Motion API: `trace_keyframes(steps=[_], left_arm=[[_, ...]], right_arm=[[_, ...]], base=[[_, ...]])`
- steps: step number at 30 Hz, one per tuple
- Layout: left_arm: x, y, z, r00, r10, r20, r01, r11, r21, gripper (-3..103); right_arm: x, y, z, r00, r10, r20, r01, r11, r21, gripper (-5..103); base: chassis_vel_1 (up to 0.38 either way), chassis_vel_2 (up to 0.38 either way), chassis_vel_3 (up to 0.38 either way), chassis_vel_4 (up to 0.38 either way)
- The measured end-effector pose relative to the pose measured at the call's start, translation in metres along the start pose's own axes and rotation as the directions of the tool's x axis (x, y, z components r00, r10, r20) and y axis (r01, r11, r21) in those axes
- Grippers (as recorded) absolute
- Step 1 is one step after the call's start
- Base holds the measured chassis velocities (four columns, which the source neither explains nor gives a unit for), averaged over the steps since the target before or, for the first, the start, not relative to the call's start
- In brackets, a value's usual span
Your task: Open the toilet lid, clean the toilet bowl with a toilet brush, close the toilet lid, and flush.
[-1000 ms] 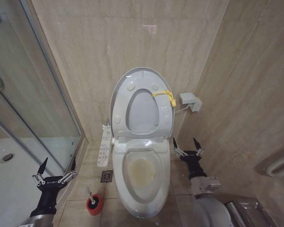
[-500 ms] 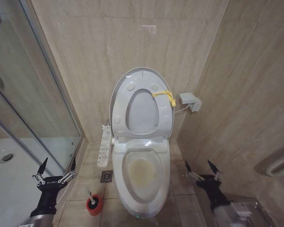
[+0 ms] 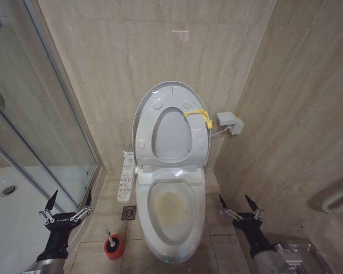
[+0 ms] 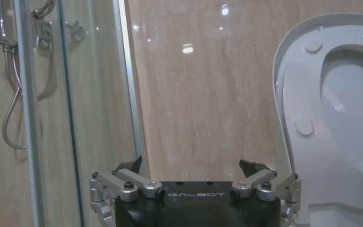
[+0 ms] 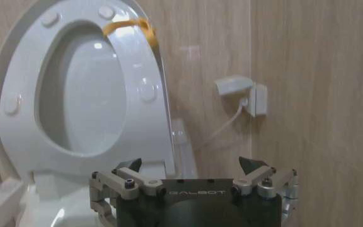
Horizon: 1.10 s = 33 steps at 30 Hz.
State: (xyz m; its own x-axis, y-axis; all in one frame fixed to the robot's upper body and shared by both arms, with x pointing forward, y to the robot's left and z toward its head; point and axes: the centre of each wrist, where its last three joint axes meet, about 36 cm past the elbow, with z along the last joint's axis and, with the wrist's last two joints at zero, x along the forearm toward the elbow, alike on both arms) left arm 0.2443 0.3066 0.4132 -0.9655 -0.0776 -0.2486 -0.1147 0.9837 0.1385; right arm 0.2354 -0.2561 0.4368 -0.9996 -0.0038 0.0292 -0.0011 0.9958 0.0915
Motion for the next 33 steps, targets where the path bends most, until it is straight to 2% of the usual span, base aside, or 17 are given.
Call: trace_keyframes(steps=[9,16,26,33], left_arm=[[0.0,0.0,0.0,1.0,0.0,0.0,0.0,1.0,0.0,100],[0.0,0.0,0.0,1.0,0.0,0.0,0.0,1.0,0.0,100],[0.0,0.0,0.0,1.0,0.0,0.0,0.0,1.0,0.0,100],[0.0,0.0,0.0,1.0,0.0,0.0,0.0,1.0,0.0,100]], right_arm=[[-0.042,-0.003,0.006,0.998,-0.002,0.066,0.004,0.999,-0.033,100],[-0.068,-0.016,0.008,0.994,-0.014,0.111,0.016,1.0,-0.019,100],[-0.083,-0.033,0.004,0.988,-0.006,0.153,0.008,1.0,-0.008,100],[-0.085,-0.036,0.008,0.987,-0.011,0.163,0.012,1.0,-0.006,100]], base=[[0.0,0.0,0.0,0.0],[0.0,0.0,0.0,0.0],[0.0,0.0,0.0,0.0],[0.0,0.0,0.0,0.0]])
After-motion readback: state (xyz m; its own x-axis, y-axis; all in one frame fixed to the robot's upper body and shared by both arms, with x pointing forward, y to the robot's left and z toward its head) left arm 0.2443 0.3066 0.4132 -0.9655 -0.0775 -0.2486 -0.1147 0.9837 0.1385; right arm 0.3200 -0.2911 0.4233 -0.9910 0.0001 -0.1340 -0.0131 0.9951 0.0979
